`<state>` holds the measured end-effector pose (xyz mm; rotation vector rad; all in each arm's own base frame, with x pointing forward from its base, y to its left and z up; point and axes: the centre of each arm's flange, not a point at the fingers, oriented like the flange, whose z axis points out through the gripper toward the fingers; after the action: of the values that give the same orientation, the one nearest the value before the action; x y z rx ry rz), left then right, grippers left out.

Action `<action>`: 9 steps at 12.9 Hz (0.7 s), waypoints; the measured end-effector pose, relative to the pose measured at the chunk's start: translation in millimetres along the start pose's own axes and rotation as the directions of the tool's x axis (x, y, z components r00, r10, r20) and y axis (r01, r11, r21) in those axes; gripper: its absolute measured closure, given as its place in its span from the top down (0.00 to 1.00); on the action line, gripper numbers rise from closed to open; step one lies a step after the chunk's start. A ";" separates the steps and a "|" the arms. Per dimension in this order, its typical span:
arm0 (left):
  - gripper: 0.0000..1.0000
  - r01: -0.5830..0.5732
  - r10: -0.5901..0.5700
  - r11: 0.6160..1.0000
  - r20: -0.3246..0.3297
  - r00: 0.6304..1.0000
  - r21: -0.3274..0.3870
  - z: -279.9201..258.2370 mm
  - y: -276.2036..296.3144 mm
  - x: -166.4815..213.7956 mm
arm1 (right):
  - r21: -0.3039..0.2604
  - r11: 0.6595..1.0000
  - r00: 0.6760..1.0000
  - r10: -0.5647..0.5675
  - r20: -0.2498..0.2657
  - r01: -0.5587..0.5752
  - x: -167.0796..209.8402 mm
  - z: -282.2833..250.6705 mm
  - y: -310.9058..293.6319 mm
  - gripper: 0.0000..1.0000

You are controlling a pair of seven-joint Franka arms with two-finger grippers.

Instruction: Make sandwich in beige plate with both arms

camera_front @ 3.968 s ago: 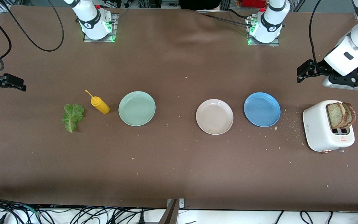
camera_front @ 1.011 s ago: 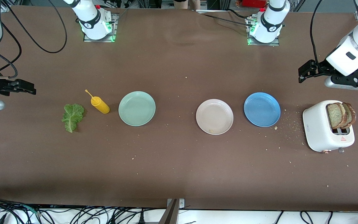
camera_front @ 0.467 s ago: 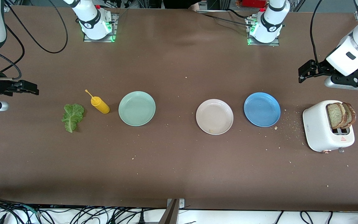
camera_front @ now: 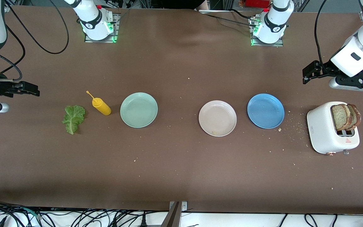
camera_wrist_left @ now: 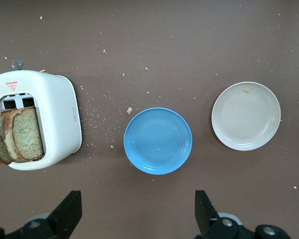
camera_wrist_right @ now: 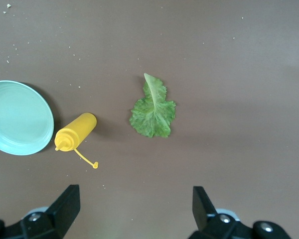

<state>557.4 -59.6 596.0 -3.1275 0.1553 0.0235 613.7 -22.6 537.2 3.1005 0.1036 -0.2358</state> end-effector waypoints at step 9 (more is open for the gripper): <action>1.00 0.000 0.000 1.000 0.000 1.000 0.000 0.0 0.0 0.0 | 0.000 1.000 1.000 0.001 -0.004 -0.001 1.1 2.2 0.0 1.00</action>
<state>557.4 -59.6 596.0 -3.1275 0.1553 0.0235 614.5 -22.6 534.9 3.1007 0.1028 -0.2292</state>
